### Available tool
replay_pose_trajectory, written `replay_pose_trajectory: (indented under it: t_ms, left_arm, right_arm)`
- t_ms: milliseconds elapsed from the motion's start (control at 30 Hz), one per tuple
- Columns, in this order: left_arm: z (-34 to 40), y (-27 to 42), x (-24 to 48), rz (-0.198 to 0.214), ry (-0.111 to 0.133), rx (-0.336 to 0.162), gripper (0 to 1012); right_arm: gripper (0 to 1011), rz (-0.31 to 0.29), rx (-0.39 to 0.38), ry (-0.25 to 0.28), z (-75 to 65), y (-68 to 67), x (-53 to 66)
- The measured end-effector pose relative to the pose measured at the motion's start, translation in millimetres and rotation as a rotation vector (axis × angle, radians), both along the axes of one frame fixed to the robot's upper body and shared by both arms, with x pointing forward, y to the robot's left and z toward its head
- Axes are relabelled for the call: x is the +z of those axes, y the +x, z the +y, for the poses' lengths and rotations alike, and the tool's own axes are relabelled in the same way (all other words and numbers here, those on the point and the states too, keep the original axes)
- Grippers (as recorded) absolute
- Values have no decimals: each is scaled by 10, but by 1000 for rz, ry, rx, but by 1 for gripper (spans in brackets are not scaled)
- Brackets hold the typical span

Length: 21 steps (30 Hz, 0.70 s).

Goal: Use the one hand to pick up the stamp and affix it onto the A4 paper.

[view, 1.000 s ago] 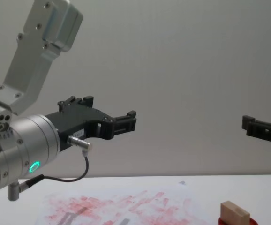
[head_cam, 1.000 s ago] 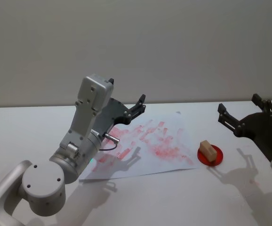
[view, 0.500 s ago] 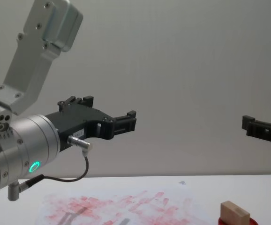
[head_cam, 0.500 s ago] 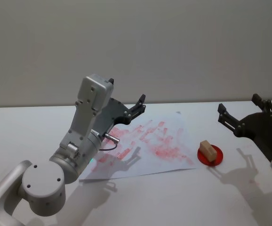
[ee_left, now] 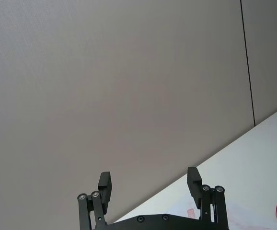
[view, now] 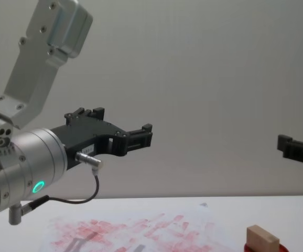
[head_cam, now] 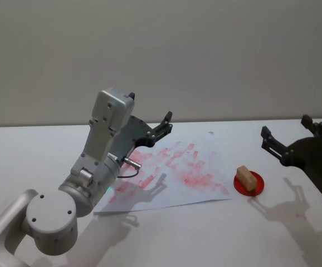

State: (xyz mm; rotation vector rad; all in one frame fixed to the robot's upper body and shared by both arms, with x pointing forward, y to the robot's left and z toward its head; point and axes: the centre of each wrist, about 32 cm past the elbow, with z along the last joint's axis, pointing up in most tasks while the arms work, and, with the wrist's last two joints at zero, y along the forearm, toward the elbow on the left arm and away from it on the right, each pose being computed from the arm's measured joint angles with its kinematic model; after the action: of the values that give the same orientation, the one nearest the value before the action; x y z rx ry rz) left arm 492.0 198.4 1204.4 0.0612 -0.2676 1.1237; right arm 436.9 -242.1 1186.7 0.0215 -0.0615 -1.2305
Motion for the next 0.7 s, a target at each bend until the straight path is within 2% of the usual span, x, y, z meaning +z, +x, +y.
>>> replay_pose_trajectory:
  t_ms: [400,700]
  left_arm:
    - [0,0,0,0,0,0,1001]
    - [0,0,0,0,0,0,1001]
  right_arm:
    - [1001,90,-21,13,-128,-237,-100]
    - [1001,160,-22,-10,-167,-237,-155]
